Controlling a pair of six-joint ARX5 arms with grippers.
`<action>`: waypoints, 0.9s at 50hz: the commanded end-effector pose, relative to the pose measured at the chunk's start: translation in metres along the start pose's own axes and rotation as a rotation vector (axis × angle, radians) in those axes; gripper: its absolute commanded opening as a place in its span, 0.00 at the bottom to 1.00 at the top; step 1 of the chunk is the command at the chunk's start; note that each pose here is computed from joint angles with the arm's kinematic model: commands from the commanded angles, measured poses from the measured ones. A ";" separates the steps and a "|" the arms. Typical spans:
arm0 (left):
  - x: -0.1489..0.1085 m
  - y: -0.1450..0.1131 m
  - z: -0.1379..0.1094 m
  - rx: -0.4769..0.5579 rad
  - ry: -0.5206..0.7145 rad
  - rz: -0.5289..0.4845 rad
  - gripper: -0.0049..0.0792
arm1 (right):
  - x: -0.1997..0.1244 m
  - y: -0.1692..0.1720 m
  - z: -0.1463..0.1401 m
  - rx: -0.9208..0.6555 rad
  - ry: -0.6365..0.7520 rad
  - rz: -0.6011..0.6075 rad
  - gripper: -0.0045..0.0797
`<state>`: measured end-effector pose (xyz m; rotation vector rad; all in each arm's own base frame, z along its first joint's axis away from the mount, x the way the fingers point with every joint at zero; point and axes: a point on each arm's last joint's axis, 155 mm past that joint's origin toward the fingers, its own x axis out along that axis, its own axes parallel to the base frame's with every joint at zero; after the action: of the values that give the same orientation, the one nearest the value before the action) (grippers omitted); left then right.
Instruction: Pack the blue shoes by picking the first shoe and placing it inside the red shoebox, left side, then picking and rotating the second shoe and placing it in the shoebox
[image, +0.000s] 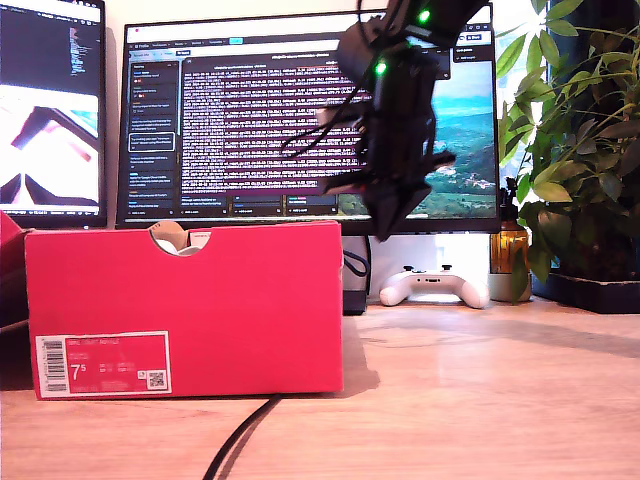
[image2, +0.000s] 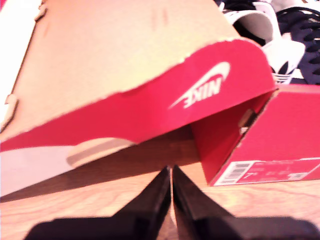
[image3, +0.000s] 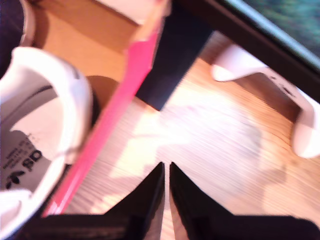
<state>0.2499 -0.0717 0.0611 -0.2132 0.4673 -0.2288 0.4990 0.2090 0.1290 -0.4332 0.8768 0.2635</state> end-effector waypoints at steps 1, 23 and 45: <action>0.001 0.006 -0.013 -0.007 0.022 0.019 0.03 | -0.015 -0.024 0.005 0.042 -0.023 -0.025 0.05; -0.001 0.016 -0.005 -0.025 -0.016 0.073 0.03 | -0.018 -0.075 -0.044 0.122 0.008 -0.087 0.05; -0.014 0.044 0.014 -0.075 -0.106 0.154 0.03 | -0.037 -0.072 -0.071 0.133 0.005 -0.061 0.05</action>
<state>0.2545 -0.0243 0.0787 -0.2612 0.3722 -0.0447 0.4595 0.1116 0.1245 -0.3476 0.9051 0.1461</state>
